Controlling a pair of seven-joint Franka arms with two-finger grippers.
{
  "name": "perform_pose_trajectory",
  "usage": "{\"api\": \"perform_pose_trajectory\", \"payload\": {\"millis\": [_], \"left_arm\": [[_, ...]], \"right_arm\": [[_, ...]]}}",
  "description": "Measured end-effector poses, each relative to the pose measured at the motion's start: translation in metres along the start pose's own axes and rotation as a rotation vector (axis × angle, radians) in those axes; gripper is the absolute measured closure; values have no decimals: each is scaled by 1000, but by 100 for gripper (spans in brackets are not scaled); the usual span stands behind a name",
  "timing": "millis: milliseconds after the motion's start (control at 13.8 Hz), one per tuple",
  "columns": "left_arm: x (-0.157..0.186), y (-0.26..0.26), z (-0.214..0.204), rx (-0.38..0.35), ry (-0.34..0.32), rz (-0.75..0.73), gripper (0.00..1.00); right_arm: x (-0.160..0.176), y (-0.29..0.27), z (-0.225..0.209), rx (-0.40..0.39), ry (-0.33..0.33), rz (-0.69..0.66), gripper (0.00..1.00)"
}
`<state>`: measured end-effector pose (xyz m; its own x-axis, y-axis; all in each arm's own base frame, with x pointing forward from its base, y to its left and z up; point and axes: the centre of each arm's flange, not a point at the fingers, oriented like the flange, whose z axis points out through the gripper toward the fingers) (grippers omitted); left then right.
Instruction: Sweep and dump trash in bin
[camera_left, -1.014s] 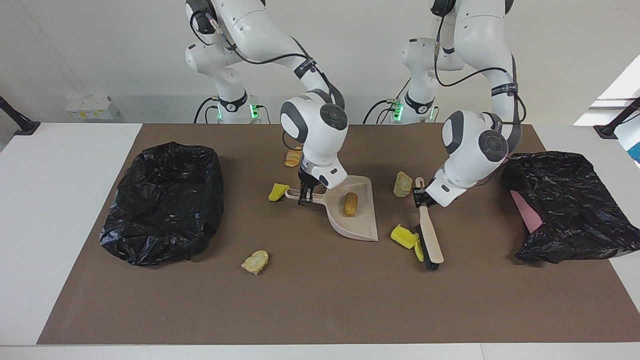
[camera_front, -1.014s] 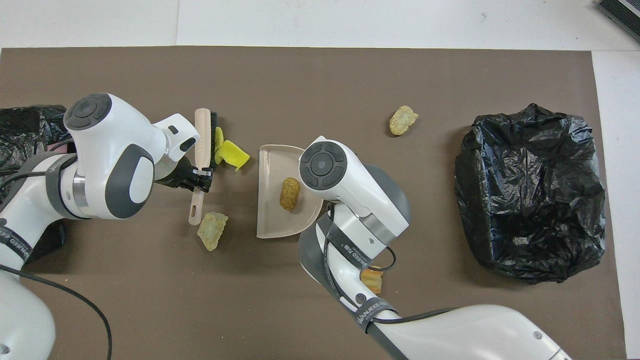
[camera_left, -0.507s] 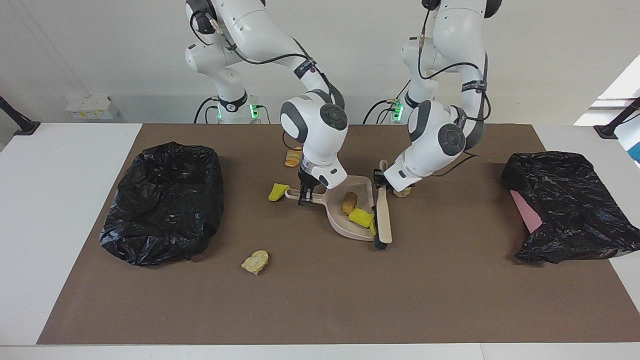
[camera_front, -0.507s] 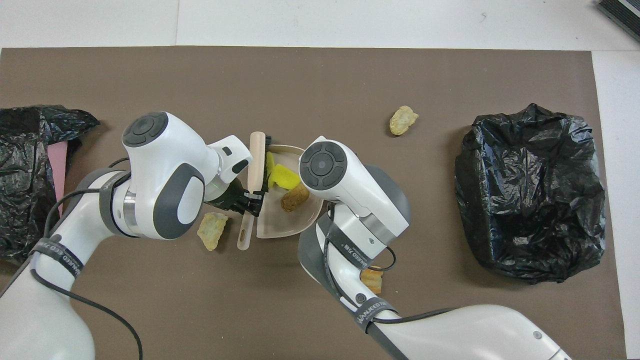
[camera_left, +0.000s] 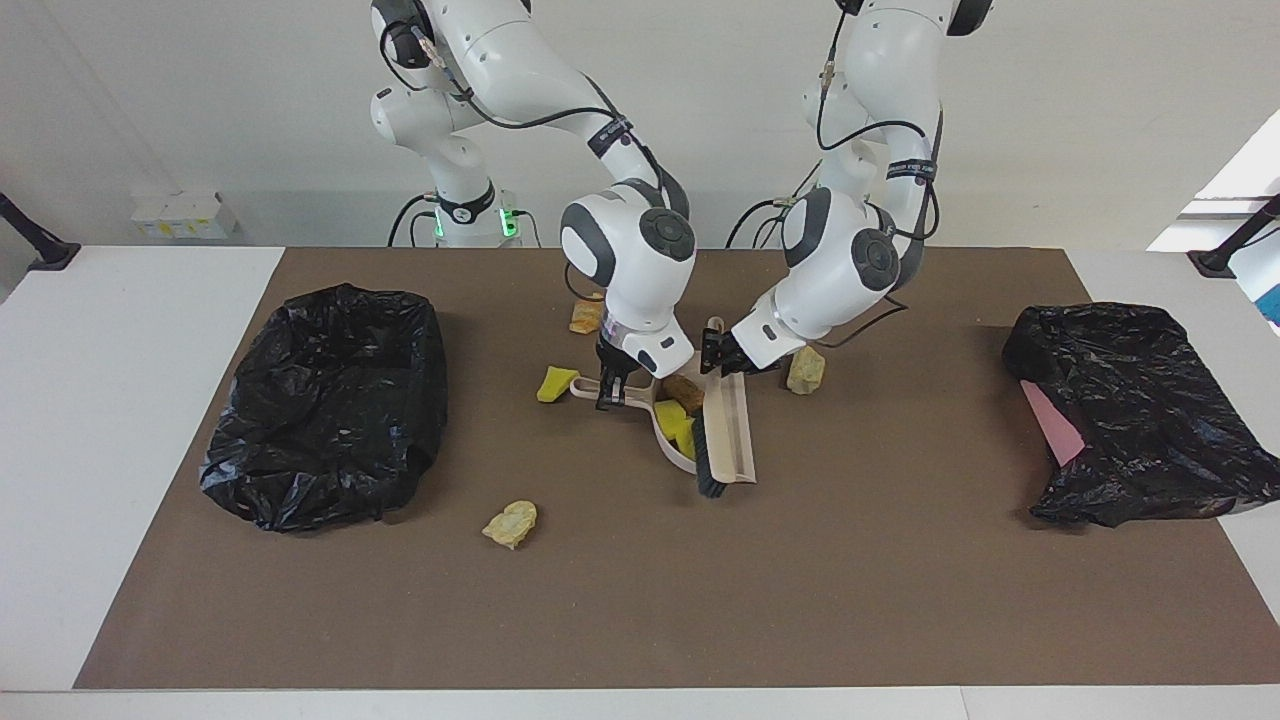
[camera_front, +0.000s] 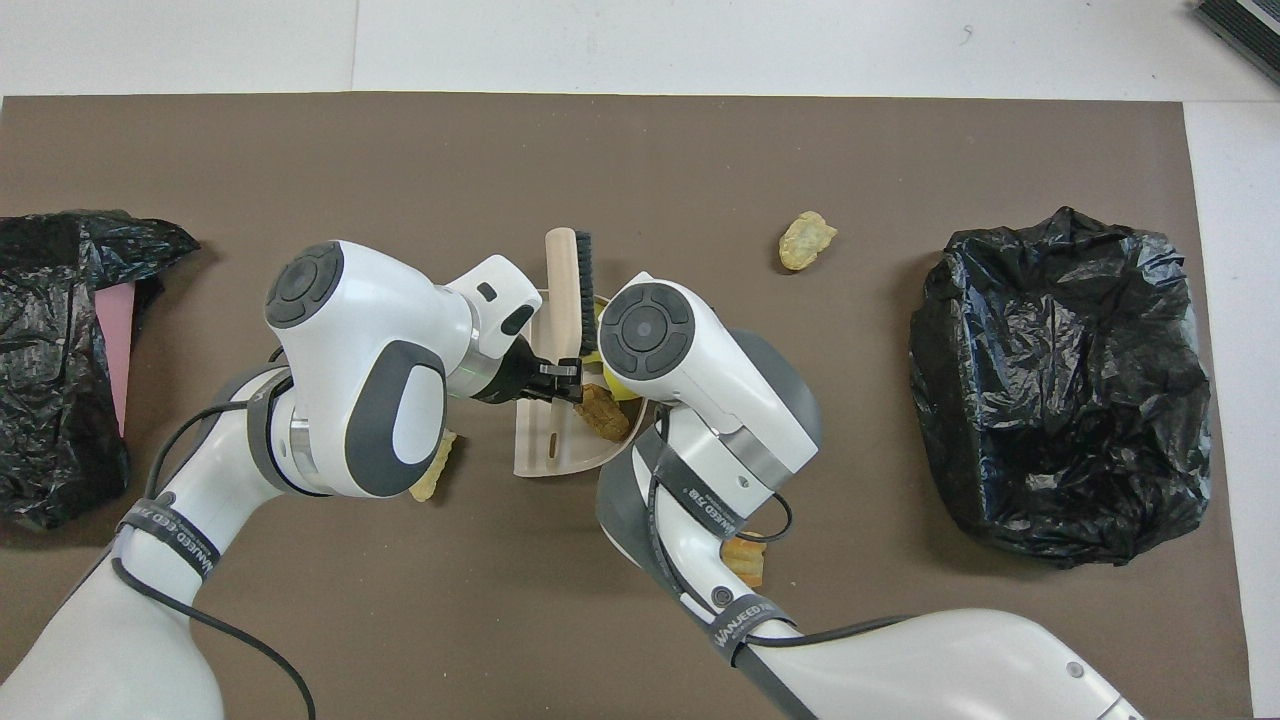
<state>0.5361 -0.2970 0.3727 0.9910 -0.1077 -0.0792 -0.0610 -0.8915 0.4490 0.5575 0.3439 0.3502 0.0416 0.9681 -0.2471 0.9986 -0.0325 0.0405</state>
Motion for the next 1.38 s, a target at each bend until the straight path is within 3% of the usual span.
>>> {"api": "perform_pose_trajectory", "payload": {"millis": [362,652,869,1376], "left_arm": [[27,-17,-18,-85,183,-108,73],[40,-40,-52,-114,235,-192,73],[27,-55,-72,-103,112,-217,73],[-24,-93,-77,209,-112,-259,73]], "right_arm": [[0,0,1,1,-1,0,69],[0,-1,2,3,-2,0,69],[-1,-1,2,4,-3,0,69],[-1,-2,2,4,-3,-1,69]]}}
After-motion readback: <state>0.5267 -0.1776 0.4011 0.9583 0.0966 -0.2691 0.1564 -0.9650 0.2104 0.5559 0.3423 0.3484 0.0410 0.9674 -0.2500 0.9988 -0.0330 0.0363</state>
